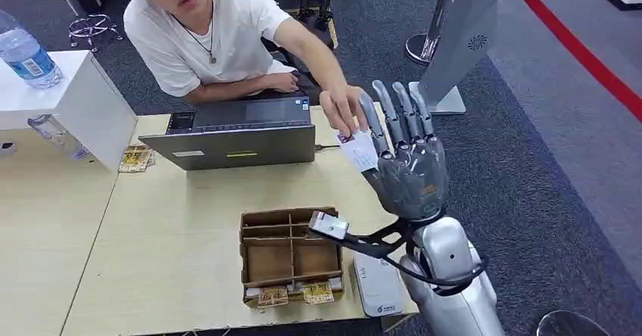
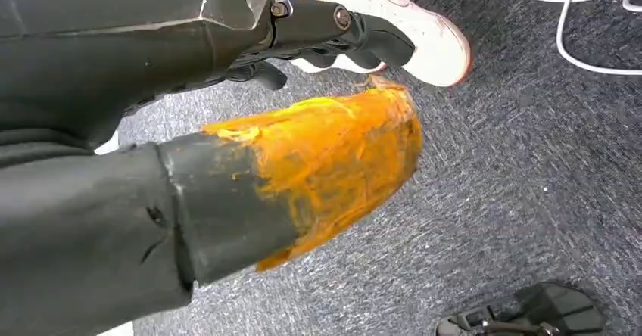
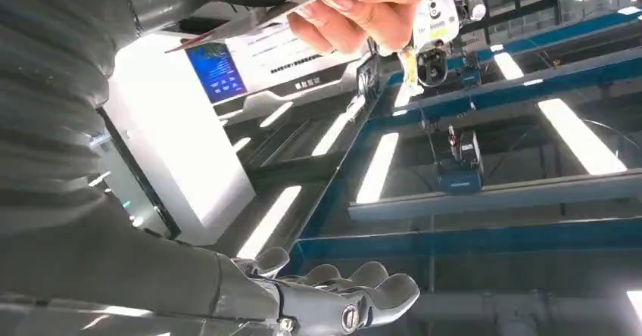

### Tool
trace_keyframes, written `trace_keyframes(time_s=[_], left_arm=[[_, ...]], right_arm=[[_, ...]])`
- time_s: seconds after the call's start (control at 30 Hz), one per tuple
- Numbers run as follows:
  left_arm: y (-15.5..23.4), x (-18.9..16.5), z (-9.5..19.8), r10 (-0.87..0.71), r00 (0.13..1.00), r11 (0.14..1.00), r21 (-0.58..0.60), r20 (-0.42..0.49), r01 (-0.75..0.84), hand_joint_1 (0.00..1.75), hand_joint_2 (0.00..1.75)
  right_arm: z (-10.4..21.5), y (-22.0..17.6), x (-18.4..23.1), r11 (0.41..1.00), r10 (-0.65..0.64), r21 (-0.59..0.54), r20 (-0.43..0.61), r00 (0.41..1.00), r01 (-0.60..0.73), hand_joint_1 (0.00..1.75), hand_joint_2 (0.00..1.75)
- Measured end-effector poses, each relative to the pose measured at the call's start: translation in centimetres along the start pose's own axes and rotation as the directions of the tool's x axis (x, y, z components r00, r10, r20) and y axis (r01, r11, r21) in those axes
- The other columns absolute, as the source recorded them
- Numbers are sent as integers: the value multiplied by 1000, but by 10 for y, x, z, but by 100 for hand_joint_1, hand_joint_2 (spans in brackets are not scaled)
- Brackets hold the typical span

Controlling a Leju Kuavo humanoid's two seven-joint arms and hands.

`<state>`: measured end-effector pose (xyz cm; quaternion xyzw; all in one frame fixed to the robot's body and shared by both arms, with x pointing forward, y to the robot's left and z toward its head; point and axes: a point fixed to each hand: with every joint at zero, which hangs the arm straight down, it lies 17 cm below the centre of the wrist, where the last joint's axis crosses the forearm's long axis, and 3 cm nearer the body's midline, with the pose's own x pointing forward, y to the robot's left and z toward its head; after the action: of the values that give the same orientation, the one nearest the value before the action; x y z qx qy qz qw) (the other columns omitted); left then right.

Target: Pass the card to the sensor for recognition and then transmit it.

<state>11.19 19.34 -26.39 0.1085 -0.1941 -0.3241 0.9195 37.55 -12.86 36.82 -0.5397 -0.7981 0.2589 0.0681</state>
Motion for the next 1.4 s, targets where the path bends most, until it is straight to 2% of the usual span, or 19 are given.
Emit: trace_keyframes(time_s=[0.17, 0.2, 0.23, 1.4], left_arm=[[0, 1, 0, 0, 1000, 1000, -1, 2, 0, 0, 0], [0, 1, 0, 0, 1000, 1000, -1, 2, 0, 0, 0], [0, 1, 0, 0, 1000, 1000, -1, 1, 0, 0, 0], [0, 0, 0, 1, 1000, 1000, -1, 1, -1, 0, 0]], right_arm=[[0, 0, -1, 1000, 2, 0, 0, 1000, -2, 0, 175], [0, 0, -1, 1000, 2, 1, 0, 1000, -2, 49, 175], [1, 0, -1, 1000, 2, 1, 0, 1000, -2, 175, 175], [9, -5, 4, 999, -48, 5, -95, 994, 49, 175, 175]])
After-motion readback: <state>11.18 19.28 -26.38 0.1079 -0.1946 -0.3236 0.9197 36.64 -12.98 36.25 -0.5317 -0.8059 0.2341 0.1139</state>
